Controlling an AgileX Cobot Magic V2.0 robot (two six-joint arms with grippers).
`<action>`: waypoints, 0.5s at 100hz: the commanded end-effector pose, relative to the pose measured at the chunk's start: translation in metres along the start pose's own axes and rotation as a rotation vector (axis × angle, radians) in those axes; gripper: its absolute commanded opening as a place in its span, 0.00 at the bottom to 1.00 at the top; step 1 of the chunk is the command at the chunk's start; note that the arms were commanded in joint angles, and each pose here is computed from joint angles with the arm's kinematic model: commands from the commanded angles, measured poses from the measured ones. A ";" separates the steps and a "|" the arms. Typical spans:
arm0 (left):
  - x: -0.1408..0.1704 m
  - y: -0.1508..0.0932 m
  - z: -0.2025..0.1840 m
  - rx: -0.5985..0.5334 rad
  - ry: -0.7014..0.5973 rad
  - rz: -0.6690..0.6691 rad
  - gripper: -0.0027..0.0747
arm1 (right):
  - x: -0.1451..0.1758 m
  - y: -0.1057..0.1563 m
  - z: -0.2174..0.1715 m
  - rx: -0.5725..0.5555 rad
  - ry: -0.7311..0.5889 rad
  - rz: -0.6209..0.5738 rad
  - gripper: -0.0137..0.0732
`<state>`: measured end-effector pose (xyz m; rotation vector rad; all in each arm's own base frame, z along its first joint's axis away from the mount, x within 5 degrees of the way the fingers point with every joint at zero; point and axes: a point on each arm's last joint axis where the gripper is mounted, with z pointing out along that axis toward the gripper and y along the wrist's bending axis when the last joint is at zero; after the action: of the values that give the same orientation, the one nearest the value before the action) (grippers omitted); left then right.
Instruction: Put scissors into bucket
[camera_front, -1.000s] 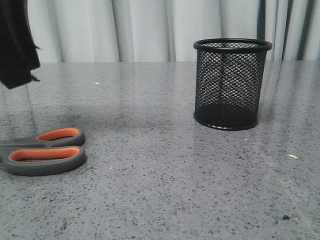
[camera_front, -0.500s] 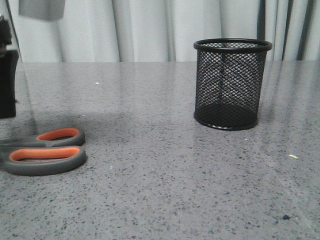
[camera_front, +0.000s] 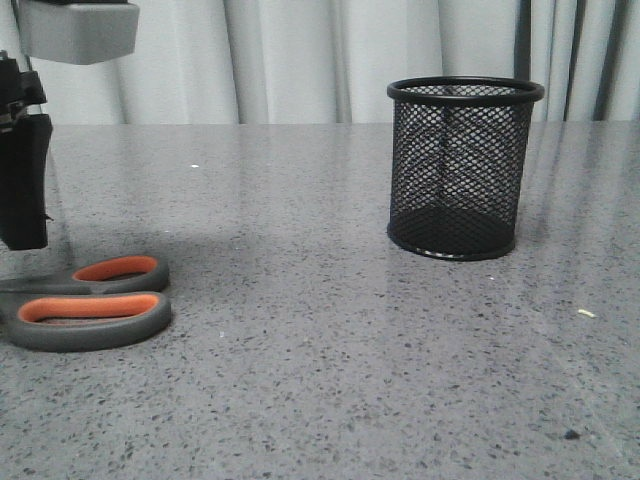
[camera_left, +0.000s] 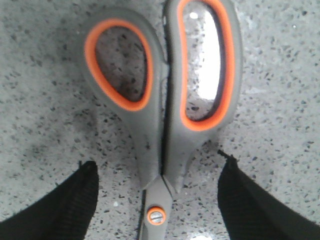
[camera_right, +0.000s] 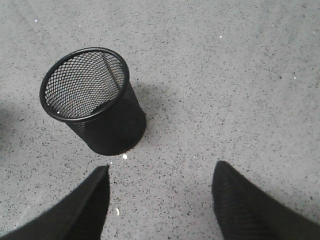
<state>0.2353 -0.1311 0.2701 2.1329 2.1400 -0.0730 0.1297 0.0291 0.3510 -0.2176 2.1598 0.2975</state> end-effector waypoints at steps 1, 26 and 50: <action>-0.005 -0.001 -0.013 -0.046 -0.046 0.016 0.65 | -0.014 0.001 -0.006 0.007 -0.084 -0.012 0.62; -0.008 -0.002 -0.012 -0.025 -0.079 0.049 0.65 | -0.014 0.001 -0.006 0.007 -0.084 -0.012 0.62; -0.009 -0.002 -0.012 -0.020 -0.086 0.046 0.65 | -0.014 0.001 -0.006 0.005 -0.084 -0.013 0.62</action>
<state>0.2345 -0.1351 0.2698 2.1630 2.0798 -0.1268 0.1297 0.0291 0.3510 -0.2215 2.1592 0.2954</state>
